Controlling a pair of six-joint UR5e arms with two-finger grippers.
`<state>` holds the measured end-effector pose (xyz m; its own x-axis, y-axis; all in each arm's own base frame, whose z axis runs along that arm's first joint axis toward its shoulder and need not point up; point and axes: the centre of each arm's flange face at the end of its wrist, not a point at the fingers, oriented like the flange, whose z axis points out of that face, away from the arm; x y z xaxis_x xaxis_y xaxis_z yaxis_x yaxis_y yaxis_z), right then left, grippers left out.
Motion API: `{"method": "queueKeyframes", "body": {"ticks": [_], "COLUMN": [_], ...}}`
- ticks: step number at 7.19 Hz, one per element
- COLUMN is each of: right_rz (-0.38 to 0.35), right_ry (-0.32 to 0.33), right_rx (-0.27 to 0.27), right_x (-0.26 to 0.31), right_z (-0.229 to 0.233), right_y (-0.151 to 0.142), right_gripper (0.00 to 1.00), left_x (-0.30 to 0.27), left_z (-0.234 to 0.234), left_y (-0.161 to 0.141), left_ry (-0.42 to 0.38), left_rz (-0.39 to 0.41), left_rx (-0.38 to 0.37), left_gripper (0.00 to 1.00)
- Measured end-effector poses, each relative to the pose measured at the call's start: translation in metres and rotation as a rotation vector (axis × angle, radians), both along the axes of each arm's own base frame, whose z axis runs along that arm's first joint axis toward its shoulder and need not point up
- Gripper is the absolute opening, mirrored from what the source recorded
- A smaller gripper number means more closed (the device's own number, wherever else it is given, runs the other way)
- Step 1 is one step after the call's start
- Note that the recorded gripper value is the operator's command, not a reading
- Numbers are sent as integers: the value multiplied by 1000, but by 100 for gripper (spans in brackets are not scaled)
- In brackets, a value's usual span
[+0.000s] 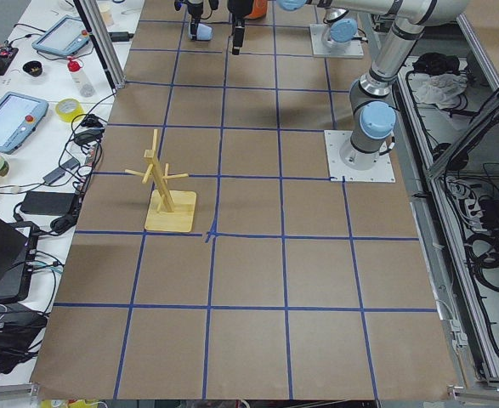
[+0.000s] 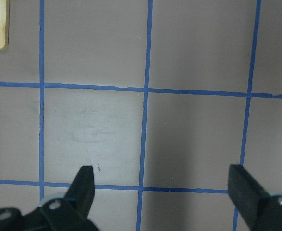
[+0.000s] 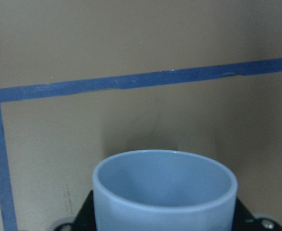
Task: Flip cup
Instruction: 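Carry the cup with the right gripper toward the left arm's side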
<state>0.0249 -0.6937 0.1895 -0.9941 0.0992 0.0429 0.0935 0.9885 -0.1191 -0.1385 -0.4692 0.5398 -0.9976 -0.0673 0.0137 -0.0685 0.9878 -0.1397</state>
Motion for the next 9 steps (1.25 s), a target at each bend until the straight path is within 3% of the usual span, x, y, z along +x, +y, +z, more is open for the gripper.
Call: {"method": "queueKeyframes", "body": {"ticks": [2,4,6,9], "right_rz": [56,219,565,1224], "right_ry": [7,18,53,73], "right_rx": [-22,-72,-133,-147], "right_x": [1,41,142,263], "right_z": [22,53,86,65], "right_y": [1,0,-1,23], "right_gripper": [0,0,0,5], "left_x": [0,0,0,0], "left_z": [0,0,0,0], "left_y": [0,0,0,0], "left_ry": [0,0,0,1], "left_rz": [0,0,0,0], "left_rx": [0,0,0,0], "left_gripper": [100,100,100,100]}}
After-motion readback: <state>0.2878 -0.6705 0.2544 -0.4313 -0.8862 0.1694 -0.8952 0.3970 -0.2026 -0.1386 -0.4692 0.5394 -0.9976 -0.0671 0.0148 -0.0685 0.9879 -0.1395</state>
